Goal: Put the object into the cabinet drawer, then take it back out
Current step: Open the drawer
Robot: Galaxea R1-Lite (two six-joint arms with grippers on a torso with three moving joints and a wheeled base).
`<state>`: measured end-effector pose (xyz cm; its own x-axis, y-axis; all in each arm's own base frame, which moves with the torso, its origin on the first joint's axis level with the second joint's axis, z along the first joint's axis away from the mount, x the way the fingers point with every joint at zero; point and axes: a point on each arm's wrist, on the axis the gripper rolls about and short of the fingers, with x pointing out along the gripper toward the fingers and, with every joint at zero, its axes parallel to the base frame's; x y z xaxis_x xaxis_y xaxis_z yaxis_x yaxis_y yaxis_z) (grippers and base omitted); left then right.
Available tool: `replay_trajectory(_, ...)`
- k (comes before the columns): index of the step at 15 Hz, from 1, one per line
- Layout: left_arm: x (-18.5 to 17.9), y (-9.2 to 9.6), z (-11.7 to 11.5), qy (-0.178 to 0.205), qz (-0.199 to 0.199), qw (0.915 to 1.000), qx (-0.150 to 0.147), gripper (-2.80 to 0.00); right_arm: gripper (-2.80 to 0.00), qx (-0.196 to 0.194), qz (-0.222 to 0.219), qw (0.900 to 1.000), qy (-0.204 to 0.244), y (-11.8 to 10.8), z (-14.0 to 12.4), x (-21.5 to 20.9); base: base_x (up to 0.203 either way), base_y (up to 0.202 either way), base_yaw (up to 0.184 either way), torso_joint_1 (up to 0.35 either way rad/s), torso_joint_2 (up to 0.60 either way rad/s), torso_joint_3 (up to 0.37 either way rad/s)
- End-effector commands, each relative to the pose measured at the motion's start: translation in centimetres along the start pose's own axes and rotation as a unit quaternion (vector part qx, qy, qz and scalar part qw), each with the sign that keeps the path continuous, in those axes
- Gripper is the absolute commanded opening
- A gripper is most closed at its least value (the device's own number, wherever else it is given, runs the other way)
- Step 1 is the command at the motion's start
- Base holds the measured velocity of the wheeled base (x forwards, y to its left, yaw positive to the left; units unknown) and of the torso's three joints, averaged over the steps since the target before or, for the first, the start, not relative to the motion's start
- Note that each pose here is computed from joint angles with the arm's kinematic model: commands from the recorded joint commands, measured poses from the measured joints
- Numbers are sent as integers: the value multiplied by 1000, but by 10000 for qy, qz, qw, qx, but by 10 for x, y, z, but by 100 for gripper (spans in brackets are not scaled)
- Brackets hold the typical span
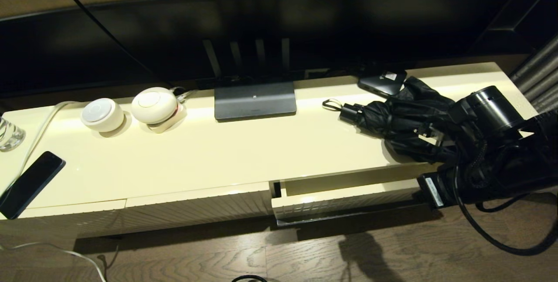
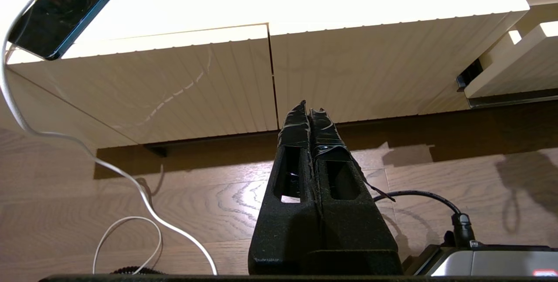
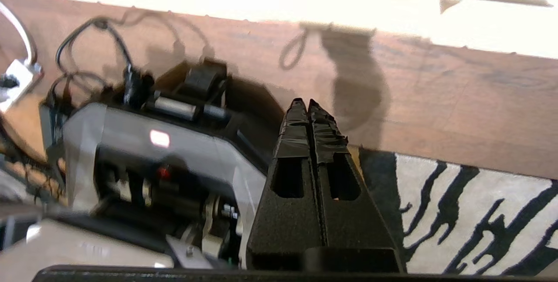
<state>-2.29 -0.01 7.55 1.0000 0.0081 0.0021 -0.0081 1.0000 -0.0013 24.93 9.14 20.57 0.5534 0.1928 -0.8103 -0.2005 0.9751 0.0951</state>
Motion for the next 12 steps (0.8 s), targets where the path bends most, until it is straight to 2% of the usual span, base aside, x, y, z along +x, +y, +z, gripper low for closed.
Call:
replay_trajectory(1,0,0,-1,18,6,10000,-1,-280,-280,223,-121,9996,110,0,3,16,0,0,0,0,0,0)
replay_trajectory(7,0,0,-1,18,6,10000,-1,-280,-280,292,-215,9993,88,1,9,24,0,0,0,0,0,0)
replay_trajectory(12,0,0,-1,26,6,10000,-1,-280,-280,316,-198,9992,-125,0,15,23,0,0,0,0,0,0)
